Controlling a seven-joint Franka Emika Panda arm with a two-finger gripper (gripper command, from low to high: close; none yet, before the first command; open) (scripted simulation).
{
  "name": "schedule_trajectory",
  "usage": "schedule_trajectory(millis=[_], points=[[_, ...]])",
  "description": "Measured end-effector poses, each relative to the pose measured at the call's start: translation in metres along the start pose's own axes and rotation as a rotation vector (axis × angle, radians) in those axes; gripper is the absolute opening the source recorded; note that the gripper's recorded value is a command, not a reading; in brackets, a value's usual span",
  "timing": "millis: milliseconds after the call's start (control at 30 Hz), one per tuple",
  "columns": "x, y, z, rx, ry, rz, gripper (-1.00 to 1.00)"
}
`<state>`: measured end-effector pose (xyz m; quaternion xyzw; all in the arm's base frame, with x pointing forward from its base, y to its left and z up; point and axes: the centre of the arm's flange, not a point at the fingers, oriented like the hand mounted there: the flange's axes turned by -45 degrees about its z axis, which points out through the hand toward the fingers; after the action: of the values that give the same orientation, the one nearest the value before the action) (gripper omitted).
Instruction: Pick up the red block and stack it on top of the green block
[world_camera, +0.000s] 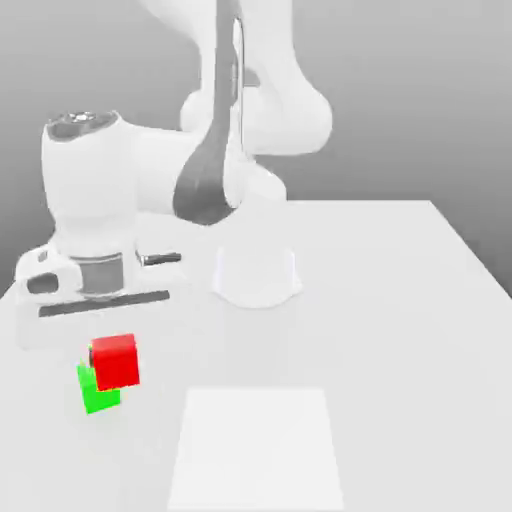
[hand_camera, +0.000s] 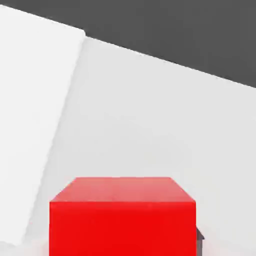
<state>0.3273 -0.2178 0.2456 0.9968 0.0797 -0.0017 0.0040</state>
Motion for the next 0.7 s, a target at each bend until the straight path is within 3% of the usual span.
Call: schedule_trajectory(millis=[367, 400, 700], points=[[-0.021, 0.007, 0.060, 0.010, 0.006, 0.041, -1.00], [-0.022, 0.007, 0.064, 0.009, 0.004, 0.042, 1.00], [-0.020, 0.008, 0.052, 0.010, 0.009, 0.042, 1.00]])
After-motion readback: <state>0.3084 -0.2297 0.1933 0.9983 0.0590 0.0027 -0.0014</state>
